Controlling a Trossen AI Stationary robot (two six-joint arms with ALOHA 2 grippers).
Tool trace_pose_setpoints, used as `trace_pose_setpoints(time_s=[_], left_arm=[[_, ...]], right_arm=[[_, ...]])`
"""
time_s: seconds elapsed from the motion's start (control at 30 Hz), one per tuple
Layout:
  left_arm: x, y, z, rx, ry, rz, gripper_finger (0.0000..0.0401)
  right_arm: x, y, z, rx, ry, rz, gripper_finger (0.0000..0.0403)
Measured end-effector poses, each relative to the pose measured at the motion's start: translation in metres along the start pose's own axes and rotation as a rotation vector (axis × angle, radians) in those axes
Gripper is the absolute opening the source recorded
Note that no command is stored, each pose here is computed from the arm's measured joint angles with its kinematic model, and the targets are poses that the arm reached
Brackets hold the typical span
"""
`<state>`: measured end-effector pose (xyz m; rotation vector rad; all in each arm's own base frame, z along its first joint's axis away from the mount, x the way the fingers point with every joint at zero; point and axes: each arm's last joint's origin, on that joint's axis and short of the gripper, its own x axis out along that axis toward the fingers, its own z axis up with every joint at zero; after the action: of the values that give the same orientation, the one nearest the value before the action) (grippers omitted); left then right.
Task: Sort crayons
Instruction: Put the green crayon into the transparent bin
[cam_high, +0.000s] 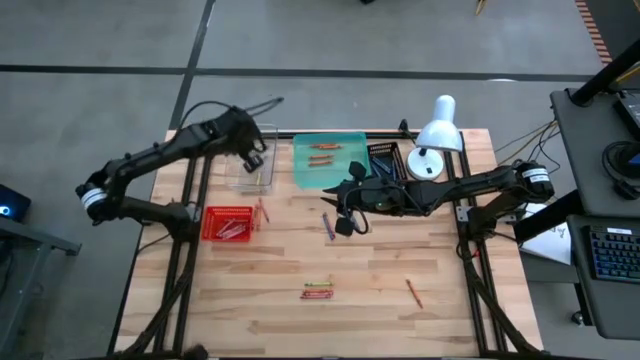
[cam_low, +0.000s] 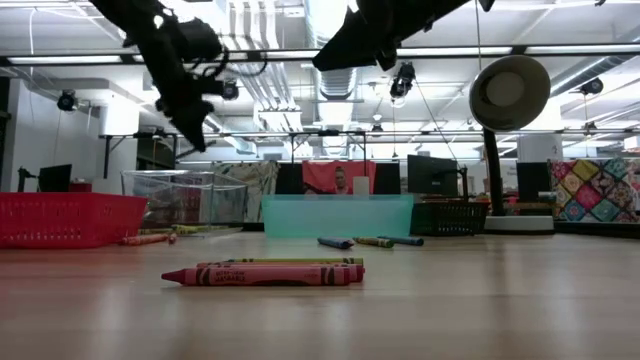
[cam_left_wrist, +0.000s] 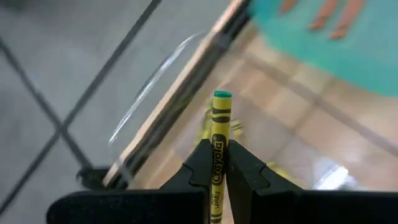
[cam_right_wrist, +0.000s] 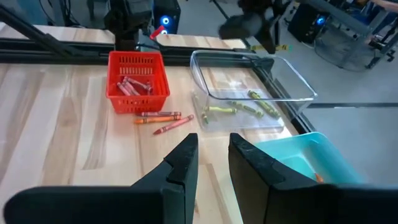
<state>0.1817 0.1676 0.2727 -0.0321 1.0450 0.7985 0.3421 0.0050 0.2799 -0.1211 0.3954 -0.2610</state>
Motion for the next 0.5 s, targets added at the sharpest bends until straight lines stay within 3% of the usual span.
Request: trace_pose_setpoints(time_s=[0.13,0.33,0.5], left_arm=[[0.023,0.013,-0.004,-0.056,0.089,0.025,0.0002],[0.054,0.009,-0.007,0.027,0.193,0.003,0.0002],[0.071,0.008,-0.008,0.06,0.249,0.064,0.0006]], right_arm=[[0.0,0.0,0.0,0.007,0.0,0.0,0.008],[0.0,0.0,0.0,0.008,0.001,0.0,0.008],[0.0,0.0,0.0,0.016,0.002,0.0,0.0081]])
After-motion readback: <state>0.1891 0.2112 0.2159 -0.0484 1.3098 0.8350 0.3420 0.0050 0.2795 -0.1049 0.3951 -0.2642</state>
